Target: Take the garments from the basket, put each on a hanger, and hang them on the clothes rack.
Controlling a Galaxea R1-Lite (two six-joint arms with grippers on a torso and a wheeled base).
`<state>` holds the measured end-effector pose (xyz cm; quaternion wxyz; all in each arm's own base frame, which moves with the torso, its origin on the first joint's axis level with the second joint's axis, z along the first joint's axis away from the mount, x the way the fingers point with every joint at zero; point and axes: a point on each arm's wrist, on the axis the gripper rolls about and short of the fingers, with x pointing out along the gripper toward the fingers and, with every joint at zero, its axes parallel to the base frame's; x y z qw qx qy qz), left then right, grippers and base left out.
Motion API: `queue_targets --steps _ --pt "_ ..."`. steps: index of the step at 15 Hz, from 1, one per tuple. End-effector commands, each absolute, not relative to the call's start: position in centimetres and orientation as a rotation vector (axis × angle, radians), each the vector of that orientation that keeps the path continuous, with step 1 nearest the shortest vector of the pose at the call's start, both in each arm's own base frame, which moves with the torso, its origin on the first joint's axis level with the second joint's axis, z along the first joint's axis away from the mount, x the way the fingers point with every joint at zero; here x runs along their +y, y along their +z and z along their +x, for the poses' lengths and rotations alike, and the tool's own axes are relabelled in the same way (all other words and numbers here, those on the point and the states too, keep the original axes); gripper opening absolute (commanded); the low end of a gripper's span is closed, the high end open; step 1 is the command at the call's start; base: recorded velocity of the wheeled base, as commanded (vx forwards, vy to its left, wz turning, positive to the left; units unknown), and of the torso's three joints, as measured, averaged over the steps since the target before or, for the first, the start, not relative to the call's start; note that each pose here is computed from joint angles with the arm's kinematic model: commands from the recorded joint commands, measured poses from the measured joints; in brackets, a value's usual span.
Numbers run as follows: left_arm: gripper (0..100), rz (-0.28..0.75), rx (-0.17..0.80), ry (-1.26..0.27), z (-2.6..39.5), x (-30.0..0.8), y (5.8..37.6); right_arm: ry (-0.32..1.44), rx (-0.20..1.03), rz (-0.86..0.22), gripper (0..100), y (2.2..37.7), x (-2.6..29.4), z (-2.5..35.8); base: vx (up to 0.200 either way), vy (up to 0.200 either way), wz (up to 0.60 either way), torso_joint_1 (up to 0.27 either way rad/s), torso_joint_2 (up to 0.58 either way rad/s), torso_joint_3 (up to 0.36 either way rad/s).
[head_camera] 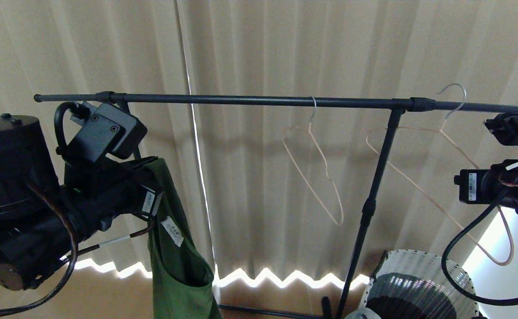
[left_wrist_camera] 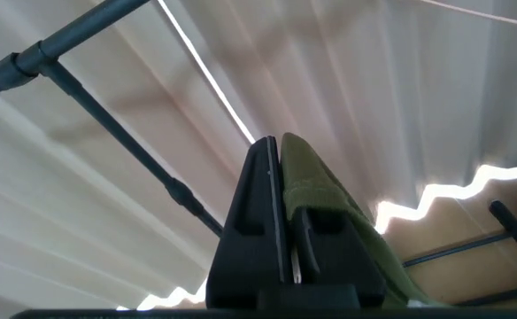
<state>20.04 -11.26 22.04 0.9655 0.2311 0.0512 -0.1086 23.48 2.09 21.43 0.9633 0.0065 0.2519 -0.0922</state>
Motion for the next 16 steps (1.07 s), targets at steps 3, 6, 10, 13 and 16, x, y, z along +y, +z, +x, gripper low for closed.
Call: queue_targets --steps 3,6,10,13,16 --pt "0 0.465 0.097 -0.218 19.9 -11.2 22.2 -0.192 0.512 0.014 0 21.1 1.8 22.0 0.000 0.000 0.00 0.000 0.00 0.000" --pt "0 0.467 0.099 -0.219 20.0 -11.2 22.2 -0.198 0.450 0.026 0 22.3 1.4 20.0 0.000 0.000 0.00 0.000 0.00 0.000" --pt "0 0.467 0.099 -0.219 20.0 -11.3 22.2 -0.189 0.430 -0.005 0 22.4 1.2 17.9 0.000 0.000 0.00 0.000 0.00 0.000" --pt "0 0.468 0.096 -0.218 20.0 -11.2 22.2 -0.188 0.420 -0.006 0 22.2 1.0 16.5 0.000 0.000 0.00 0.000 0.00 0.000" --pt "0 0.481 0.096 -0.216 20.0 -11.2 22.2 -0.204 0.411 -0.001 0 22.0 0.7 15.5 -0.067 0.000 0.00 0.002 0.00 0.001"
